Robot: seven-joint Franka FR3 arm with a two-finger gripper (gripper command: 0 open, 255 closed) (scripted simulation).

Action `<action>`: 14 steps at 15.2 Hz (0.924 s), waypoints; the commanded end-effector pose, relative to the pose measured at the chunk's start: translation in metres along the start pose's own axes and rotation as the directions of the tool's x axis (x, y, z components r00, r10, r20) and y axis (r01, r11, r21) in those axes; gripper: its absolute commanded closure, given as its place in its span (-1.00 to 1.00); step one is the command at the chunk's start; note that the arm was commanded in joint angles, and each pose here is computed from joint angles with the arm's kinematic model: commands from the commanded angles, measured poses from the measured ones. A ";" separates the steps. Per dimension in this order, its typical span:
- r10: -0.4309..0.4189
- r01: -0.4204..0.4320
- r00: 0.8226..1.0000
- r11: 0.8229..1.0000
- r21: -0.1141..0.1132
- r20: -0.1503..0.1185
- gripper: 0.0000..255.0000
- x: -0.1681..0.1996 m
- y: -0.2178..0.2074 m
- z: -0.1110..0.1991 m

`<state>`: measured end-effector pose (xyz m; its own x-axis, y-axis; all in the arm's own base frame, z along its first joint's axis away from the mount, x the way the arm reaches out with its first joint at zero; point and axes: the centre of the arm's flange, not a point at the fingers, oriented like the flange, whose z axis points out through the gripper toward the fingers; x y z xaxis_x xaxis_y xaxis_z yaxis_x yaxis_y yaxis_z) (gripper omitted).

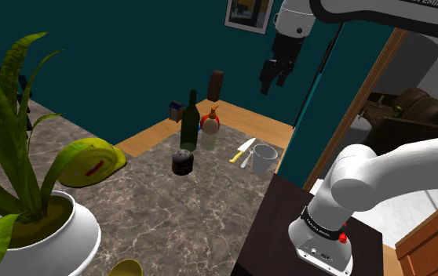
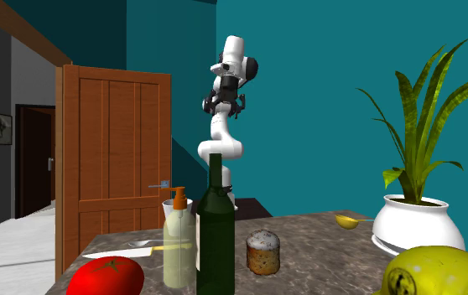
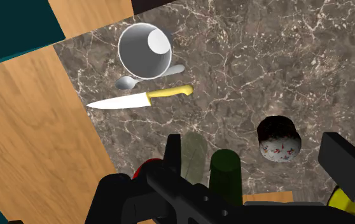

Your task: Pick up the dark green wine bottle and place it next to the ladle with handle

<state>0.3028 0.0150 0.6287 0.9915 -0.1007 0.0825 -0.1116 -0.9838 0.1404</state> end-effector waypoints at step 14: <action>-0.047 0.044 0.998 0.996 0.073 0.043 -1.00 0.167 0.016 0.063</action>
<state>0.4593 -0.0244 0.5866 0.9972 -0.0642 0.0377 -0.0670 -0.9948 0.0771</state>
